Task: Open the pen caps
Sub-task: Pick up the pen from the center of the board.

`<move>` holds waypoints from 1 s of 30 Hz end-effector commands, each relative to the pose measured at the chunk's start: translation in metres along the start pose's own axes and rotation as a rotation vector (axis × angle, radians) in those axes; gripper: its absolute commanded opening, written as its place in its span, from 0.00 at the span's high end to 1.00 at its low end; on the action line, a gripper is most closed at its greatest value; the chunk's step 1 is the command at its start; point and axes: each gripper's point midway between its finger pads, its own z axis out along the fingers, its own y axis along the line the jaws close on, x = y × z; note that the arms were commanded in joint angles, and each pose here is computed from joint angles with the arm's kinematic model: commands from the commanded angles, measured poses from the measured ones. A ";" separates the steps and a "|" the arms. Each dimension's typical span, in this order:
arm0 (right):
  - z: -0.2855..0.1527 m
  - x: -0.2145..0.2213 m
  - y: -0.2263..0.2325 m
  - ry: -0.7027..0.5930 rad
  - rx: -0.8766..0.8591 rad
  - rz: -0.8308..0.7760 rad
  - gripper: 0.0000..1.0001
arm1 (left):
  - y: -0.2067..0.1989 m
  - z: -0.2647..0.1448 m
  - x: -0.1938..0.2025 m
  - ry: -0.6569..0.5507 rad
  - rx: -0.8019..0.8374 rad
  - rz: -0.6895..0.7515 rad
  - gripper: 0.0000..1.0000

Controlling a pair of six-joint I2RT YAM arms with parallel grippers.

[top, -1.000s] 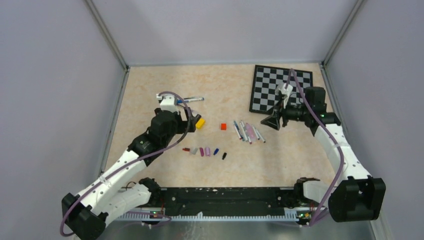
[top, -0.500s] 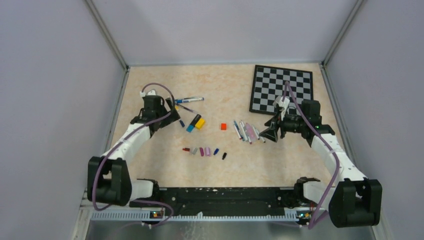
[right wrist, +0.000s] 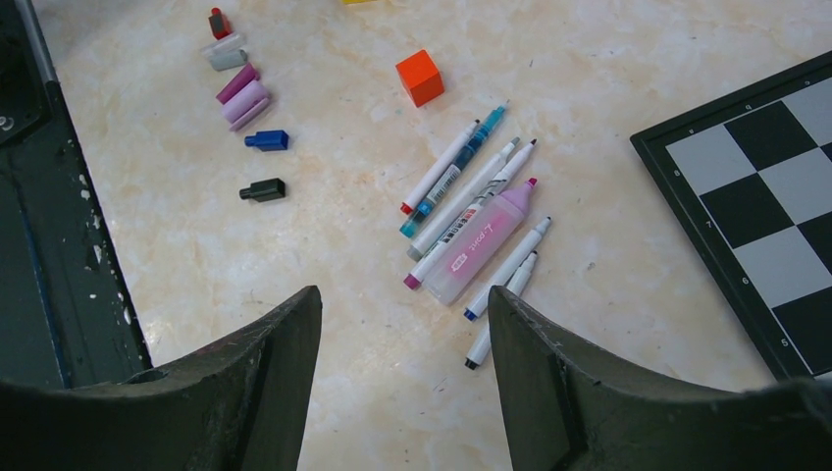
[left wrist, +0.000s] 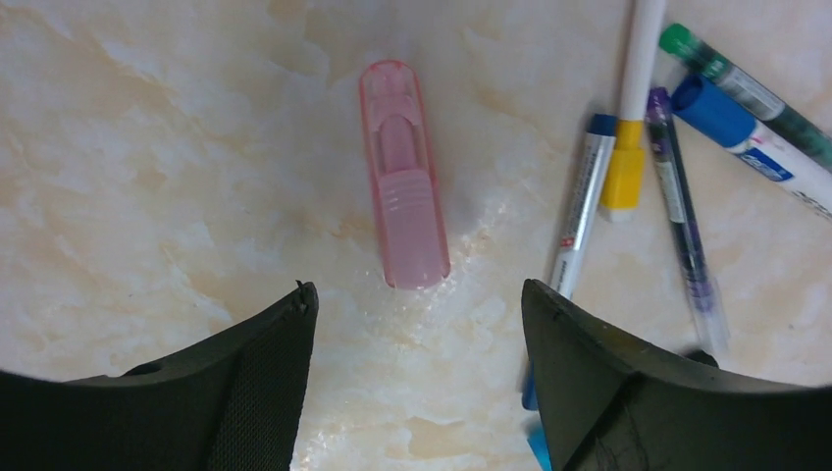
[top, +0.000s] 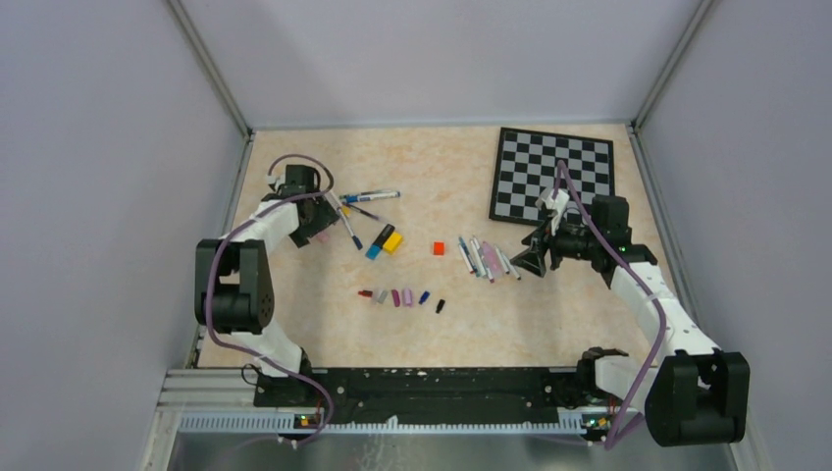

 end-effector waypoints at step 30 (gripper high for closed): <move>0.000 -0.008 -0.010 -0.013 0.019 -0.046 0.38 | 0.014 0.049 0.001 0.132 -0.161 0.028 0.52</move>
